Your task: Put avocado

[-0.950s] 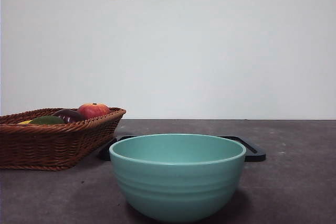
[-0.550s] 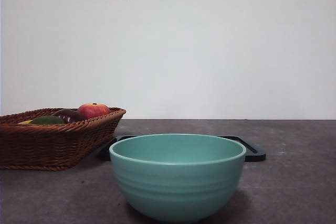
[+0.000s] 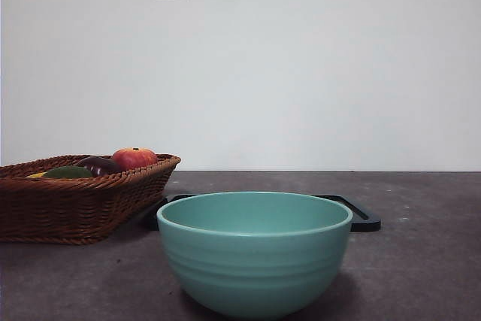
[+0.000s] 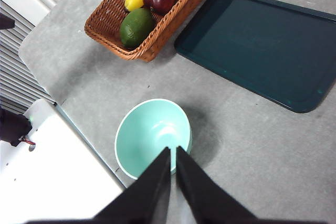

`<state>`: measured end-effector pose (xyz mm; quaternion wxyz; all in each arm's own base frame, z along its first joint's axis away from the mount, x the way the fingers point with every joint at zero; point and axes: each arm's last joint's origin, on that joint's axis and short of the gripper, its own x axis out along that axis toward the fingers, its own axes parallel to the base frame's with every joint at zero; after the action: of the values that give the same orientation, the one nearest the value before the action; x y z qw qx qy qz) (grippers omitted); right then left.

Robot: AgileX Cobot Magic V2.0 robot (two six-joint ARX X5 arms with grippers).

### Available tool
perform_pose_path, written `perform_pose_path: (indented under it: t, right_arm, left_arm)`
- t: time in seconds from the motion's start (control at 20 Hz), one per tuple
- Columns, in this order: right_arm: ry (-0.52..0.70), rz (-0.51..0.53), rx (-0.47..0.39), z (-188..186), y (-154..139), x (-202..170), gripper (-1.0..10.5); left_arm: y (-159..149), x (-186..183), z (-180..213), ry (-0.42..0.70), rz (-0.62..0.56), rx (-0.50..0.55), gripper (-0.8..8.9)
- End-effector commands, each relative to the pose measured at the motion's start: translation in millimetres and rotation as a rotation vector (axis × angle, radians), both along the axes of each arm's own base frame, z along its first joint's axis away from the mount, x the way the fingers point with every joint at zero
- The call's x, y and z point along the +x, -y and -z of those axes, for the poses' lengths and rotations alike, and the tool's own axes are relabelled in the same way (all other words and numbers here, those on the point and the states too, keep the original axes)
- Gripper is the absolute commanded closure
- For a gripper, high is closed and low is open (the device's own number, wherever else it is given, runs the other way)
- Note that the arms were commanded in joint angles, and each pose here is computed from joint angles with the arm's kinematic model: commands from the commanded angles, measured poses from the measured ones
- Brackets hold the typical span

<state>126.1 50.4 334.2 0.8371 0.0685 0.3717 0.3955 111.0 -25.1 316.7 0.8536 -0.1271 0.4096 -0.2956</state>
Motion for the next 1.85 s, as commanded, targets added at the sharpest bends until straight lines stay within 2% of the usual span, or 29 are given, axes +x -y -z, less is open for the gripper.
perform_pose_path:
  t: [0.05,0.1,0.2,0.25,0.3,0.65,0.85,1.0,1.15,1.4,1.85]
  right_arm:
    - [0.022,-0.011,0.002,-5,-1,1,8.1]
    - [0.021,-0.01,0.003,-5,-1,1,7.0]
    - [0.02,-0.009,0.004,-5,-1,1,5.3]
    - [0.019,-0.008,0.004,-5,-1,1,5.1]
    - [0.019,-0.008,0.004,-5,-1,1,5.1]
    - [0.018,-0.008,0.004,-5,-1,1,5.1]
    - [0.018,-0.008,0.004,-5,-1,1,5.1]
    - [0.014,-0.004,0.007,-5,-1,1,5.1]
    - [0.014,-0.004,0.007,-5,-1,1,5.1]
    - [0.014,-0.004,0.007,-5,-1,1,5.1]
    - [0.014,-0.004,0.007,-5,-1,1,5.1]
  left_arm:
    - [0,1,-6,0.026,0.012,0.001,7.46]
    - [0,0,-6,0.026,0.012,0.001,6.71]
    - [0,0,-6,0.026,0.012,0.001,4.18]
    - [0,0,-6,0.026,0.012,0.0,3.39]
    - [0,0,-6,0.022,0.009,-0.002,3.06]
    - [2,5,-4,-0.004,-0.013,0.002,3.11]
    - [10,31,0,-0.011,-0.034,0.057,3.12]
    - [22,62,3,-0.036,-0.065,0.168,3.16]
    - [39,99,13,-0.082,-0.108,0.33,3.17]
    - [63,144,42,-0.183,-0.1,0.484,3.19]
    - [79,183,98,-0.288,-0.08,0.544,3.26]
